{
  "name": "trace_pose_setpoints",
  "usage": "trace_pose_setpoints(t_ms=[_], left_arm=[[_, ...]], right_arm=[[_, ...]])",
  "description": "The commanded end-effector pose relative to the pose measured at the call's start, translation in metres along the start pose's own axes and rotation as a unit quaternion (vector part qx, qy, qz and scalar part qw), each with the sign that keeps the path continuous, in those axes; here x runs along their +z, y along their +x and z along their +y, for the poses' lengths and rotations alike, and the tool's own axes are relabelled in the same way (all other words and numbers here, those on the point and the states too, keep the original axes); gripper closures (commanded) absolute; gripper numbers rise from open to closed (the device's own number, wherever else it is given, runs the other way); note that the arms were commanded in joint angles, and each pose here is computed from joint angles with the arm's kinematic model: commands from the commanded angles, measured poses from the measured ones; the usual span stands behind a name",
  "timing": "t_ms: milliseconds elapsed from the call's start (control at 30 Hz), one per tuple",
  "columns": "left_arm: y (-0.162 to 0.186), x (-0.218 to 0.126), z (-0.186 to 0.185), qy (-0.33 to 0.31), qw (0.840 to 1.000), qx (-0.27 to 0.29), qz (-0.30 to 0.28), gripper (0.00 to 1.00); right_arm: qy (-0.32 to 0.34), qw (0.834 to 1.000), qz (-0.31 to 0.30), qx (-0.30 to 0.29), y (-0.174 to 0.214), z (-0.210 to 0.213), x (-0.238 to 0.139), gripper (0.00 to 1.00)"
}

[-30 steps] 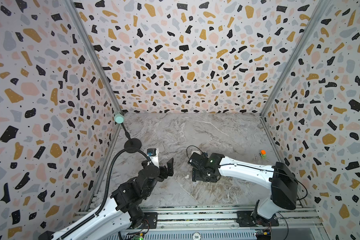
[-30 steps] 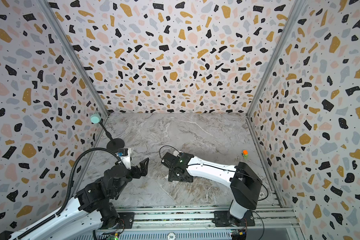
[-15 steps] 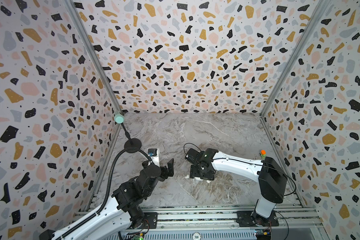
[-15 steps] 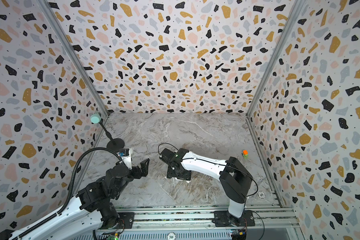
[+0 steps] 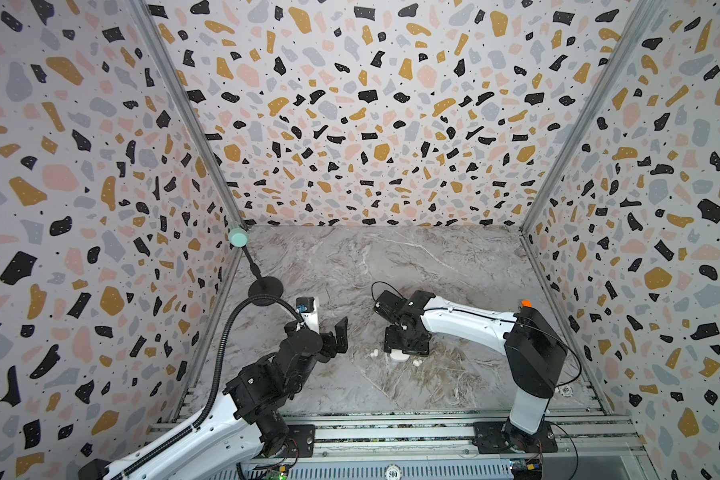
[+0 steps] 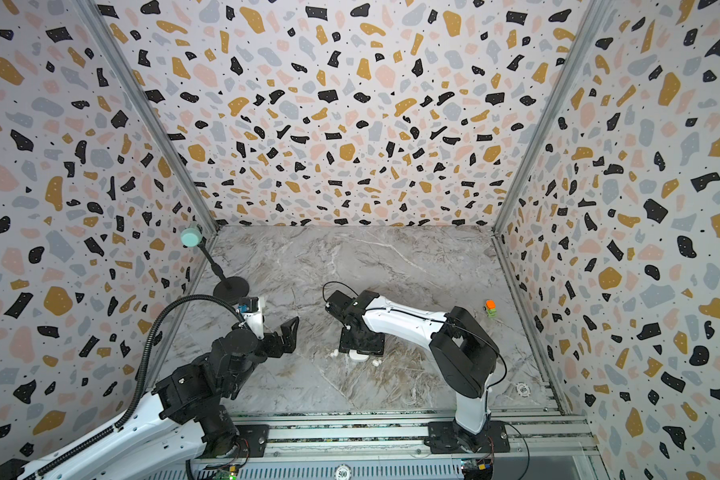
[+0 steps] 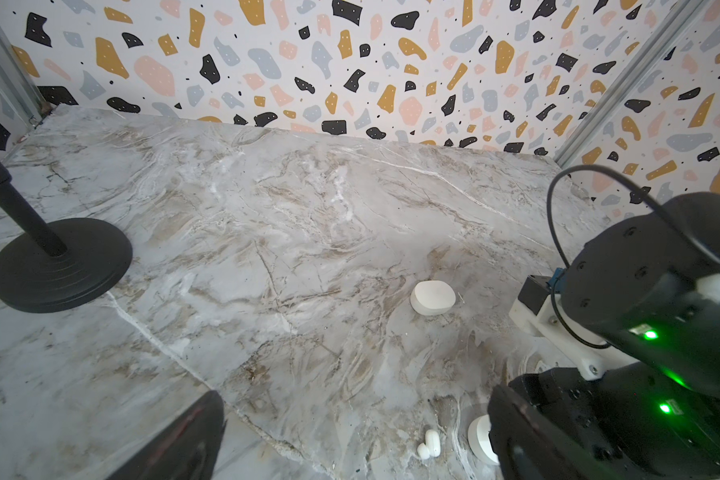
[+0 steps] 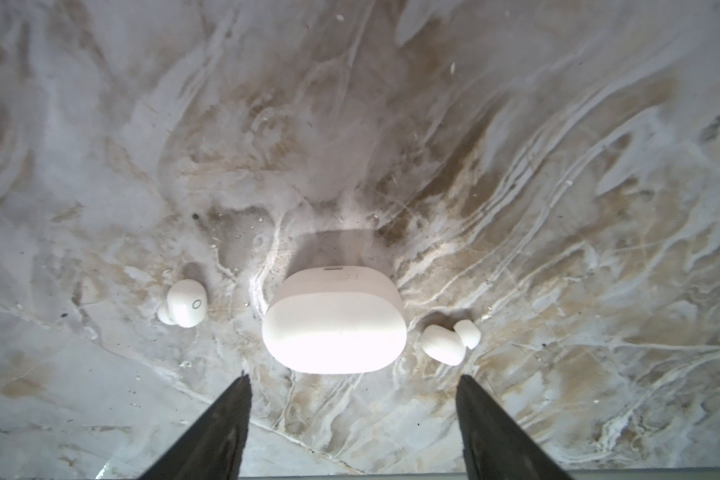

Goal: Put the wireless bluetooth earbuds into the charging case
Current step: 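Lower the open right gripper over the closed white case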

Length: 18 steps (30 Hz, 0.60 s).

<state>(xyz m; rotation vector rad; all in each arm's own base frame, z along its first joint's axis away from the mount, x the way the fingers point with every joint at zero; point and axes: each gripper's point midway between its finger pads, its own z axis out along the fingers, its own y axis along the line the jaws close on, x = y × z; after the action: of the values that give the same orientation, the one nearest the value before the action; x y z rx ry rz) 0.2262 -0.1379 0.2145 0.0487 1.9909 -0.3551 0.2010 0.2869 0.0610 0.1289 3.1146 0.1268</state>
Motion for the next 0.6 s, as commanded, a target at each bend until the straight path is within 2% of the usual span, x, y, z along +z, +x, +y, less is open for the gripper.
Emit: trace_pose_setpoints(t_ms=[0, 567], left_arm=[[-0.003, 0.000, 0.001, -0.003, 1.000, -0.001, -0.006, 0.00], [-0.003, 0.000, 0.002, -0.007, 1.000, 0.000, -0.006, 0.00]], right_arm=[[-0.005, 1.000, 0.002, -0.008, -0.002, 0.004, -0.007, 0.22], [0.009, 0.999, 0.004, -0.039, -0.003, 0.008, 0.010, 0.27]])
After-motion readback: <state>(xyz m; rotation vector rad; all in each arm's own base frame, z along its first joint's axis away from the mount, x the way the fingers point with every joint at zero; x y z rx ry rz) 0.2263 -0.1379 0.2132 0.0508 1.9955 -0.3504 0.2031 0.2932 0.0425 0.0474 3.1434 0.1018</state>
